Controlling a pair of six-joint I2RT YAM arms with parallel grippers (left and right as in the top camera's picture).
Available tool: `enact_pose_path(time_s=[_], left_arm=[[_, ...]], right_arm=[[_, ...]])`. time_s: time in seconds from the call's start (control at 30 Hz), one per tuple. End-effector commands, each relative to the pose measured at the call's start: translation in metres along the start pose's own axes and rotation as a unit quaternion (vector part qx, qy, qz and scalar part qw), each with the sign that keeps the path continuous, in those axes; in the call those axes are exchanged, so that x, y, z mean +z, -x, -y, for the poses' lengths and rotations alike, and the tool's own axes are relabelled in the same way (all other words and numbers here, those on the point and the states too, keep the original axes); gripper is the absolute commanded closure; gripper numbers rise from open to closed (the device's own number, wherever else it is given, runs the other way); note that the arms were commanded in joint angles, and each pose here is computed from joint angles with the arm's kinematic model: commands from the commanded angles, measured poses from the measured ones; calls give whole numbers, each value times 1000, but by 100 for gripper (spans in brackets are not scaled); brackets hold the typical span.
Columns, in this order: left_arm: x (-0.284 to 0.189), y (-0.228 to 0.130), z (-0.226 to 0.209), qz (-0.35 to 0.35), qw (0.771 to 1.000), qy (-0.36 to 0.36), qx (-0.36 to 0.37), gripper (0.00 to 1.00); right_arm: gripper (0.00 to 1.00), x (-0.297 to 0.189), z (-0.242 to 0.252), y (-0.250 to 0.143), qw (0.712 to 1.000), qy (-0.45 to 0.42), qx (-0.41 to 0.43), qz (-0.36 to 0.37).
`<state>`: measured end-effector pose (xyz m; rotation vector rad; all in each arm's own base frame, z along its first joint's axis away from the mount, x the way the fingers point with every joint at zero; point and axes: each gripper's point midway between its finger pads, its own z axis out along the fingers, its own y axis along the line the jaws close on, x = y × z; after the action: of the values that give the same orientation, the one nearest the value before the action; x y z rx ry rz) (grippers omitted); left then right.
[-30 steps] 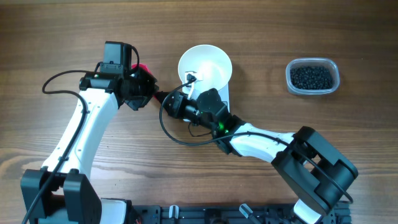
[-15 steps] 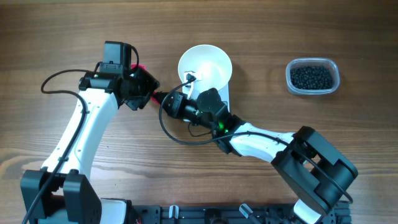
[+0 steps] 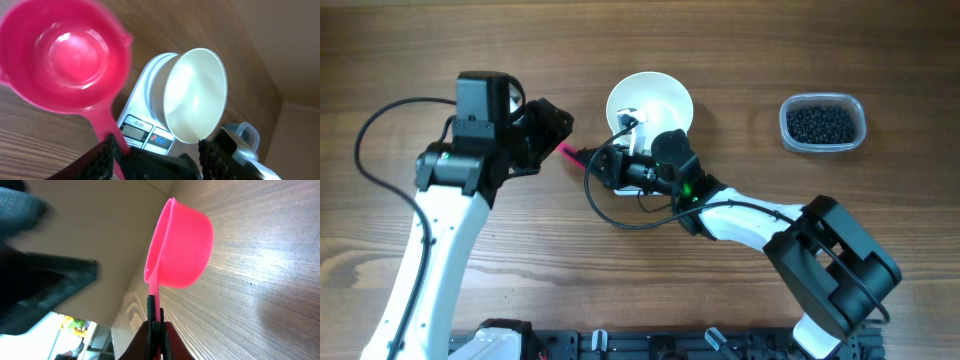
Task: Scoop item into bowl and weigh 150g on scale
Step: 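Grasp the scoop handle with the right gripper and release the left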
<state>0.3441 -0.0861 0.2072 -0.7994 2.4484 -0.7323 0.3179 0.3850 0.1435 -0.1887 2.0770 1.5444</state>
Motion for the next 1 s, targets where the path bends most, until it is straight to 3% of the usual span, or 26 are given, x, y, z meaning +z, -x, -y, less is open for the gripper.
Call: enact_pose_path(time_s=[0.0, 0.1, 0.17, 0.27, 0.43, 0.53, 0.63, 0.7, 0.83, 0.97], left_arm=[[-37, -3, 8, 30, 998, -14, 53, 41], [-58, 9, -15, 90, 992, 47, 80, 39], [-56, 12, -24, 94, 987, 76, 102, 39], [-47, 19, -37, 82, 990, 91, 77, 38], [-31, 45, -64, 12, 997, 24, -66, 39], [-16, 48, -79, -25, 996, 16, -81, 39], [2, 47, -66, -66, 993, -36, -90, 42], [5, 46, -64, -68, 995, -41, -55, 47], [11, 38, -61, -69, 996, -29, 46, 47], [22, 28, -56, -66, 993, 7, 102, 49]], right_arm=[[96, -11, -13, 15, 999, 2, -43, -1], [96, -23, -18, 17, 997, -15, -81, -11], [96, -28, -26, 17, 995, -12, -101, -14], [96, -36, -38, 15, 992, -6, -119, -27], [96, -46, -36, 21, 995, 2, -95, -35], [96, -51, -39, 29, 995, 20, -91, -32], [96, -52, -42, 31, 996, 27, -80, -32], [96, -52, -42, 31, 996, 27, -79, -32], [96, -52, -41, 31, 996, 26, -73, -32], [96, -52, -41, 31, 998, 26, -53, -33]])
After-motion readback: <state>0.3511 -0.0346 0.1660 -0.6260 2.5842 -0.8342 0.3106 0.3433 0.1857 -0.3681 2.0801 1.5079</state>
